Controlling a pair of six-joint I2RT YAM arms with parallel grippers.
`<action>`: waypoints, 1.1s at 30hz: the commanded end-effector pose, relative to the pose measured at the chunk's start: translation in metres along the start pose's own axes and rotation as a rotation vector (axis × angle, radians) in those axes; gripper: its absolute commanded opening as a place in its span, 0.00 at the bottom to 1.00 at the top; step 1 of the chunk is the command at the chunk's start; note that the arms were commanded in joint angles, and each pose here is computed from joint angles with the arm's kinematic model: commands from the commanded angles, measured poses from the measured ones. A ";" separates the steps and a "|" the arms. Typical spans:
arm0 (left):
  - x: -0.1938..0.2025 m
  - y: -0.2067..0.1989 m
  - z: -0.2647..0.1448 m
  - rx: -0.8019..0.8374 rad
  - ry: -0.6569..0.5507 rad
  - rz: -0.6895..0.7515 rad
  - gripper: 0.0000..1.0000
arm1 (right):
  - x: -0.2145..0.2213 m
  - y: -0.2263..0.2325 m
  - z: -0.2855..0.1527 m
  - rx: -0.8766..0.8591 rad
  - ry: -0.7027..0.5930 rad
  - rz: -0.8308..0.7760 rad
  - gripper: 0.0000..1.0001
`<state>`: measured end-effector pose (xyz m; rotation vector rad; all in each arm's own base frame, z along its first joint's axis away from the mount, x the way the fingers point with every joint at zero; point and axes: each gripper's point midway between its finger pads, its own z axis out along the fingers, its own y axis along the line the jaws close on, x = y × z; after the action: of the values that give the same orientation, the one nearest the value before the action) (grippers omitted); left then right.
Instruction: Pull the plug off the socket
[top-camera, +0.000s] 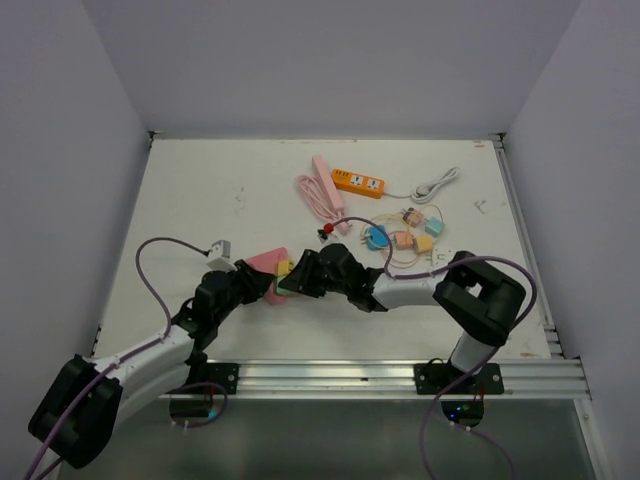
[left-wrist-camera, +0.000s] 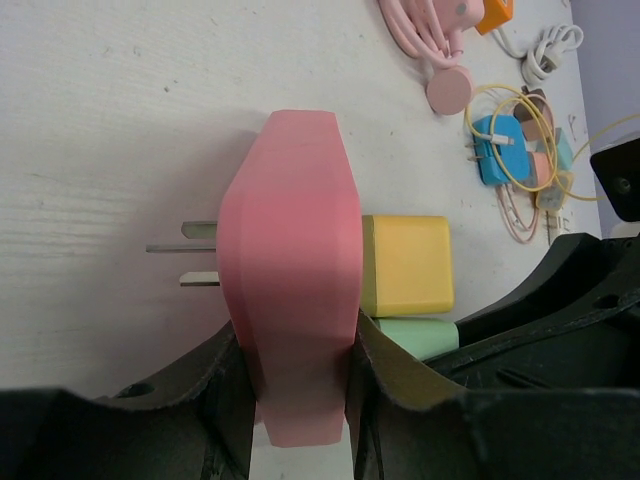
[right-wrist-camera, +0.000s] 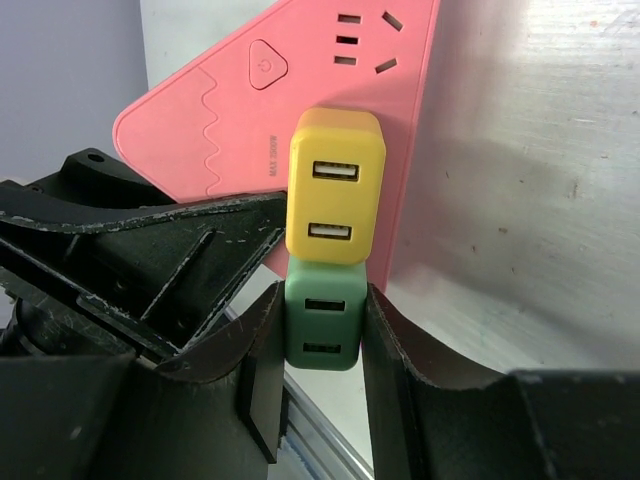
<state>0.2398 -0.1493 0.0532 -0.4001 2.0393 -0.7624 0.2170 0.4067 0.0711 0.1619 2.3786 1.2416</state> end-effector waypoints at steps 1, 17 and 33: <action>-0.015 0.038 0.000 -0.194 -0.075 0.062 0.00 | -0.023 0.006 -0.021 0.014 -0.072 0.027 0.00; -0.010 0.035 0.007 -0.297 -0.024 0.101 0.00 | -0.040 -0.004 -0.034 0.063 -0.100 0.031 0.00; -0.006 0.007 0.010 -0.181 0.026 0.090 0.00 | -0.130 -0.142 -0.162 0.301 -0.388 0.097 0.00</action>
<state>0.2587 -0.1399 0.0537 -0.4490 2.0850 -0.5355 0.2882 0.1938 0.1028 0.5522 2.1566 0.8868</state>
